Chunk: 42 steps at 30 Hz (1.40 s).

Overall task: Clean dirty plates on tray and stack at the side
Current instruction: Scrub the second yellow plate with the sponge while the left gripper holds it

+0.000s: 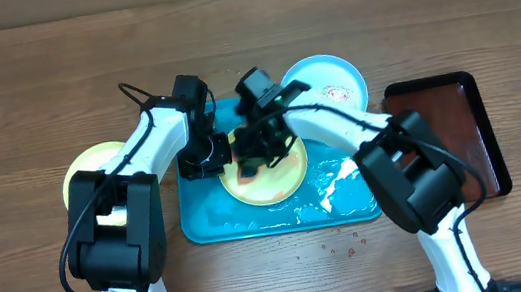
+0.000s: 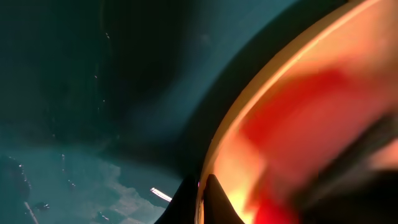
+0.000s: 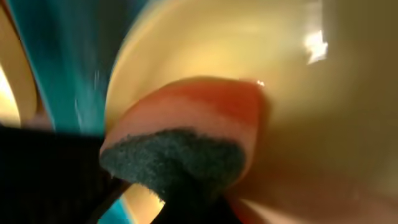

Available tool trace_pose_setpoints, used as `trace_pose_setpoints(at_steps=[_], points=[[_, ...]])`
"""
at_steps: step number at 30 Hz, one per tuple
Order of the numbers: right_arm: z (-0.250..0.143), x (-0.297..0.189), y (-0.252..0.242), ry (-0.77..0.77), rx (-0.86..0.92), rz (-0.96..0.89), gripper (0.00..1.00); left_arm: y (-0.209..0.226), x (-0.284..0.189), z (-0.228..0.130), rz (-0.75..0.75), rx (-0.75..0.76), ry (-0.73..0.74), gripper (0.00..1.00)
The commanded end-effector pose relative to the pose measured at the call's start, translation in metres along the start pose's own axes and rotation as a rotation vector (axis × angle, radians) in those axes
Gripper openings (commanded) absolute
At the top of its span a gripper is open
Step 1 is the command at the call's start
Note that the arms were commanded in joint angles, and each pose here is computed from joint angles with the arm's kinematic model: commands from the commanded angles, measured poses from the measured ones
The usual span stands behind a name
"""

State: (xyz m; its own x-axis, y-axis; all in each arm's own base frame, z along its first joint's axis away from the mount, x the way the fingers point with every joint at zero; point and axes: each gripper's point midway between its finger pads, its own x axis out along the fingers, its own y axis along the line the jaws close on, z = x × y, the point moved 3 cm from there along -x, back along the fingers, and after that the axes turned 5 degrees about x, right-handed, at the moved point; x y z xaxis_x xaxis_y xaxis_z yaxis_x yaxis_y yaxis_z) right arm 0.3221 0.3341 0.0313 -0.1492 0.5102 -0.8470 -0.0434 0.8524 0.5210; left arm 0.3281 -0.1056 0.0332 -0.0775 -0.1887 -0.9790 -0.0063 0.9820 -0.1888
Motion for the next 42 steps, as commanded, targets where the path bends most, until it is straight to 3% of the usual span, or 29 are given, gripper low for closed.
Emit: trace_pose_setpoints(at_steps=[1,8,13,17,22,25,33,37,42], points=[[-0.022,0.024,-0.019,0.111,0.045,-0.078,0.04,0.001,0.019,-0.015,0.001,0.002,0.072,0.04],[0.002,-0.044,-0.066,-0.032,0.094,-0.489,0.04,0.006,0.019,-0.014,0.016,-0.005,0.068,0.04],[0.035,-0.058,-0.078,-0.219,0.049,-0.630,0.04,0.009,0.018,-0.013,0.017,-0.007,0.066,0.04],[0.051,-0.031,-0.054,-0.252,0.011,-0.469,0.04,0.008,0.018,-0.013,0.012,0.027,0.067,0.04],[0.033,0.005,0.009,-0.080,-0.078,-0.069,0.04,0.008,0.018,-0.013,0.011,0.031,0.066,0.04],[0.018,0.010,0.022,-0.015,-0.080,-0.009,0.04,0.009,0.018,-0.013,0.012,0.031,0.066,0.04],[-0.012,-0.006,-0.030,0.120,0.037,-0.237,0.04,0.009,0.018,-0.013,0.013,0.034,0.066,0.04],[0.000,-0.035,-0.080,0.018,0.052,-0.551,0.04,0.009,0.018,-0.013,0.012,0.035,0.066,0.04],[0.026,-0.060,-0.106,-0.162,0.004,-0.803,0.04,0.009,0.018,-0.013,0.013,0.046,0.070,0.04]])
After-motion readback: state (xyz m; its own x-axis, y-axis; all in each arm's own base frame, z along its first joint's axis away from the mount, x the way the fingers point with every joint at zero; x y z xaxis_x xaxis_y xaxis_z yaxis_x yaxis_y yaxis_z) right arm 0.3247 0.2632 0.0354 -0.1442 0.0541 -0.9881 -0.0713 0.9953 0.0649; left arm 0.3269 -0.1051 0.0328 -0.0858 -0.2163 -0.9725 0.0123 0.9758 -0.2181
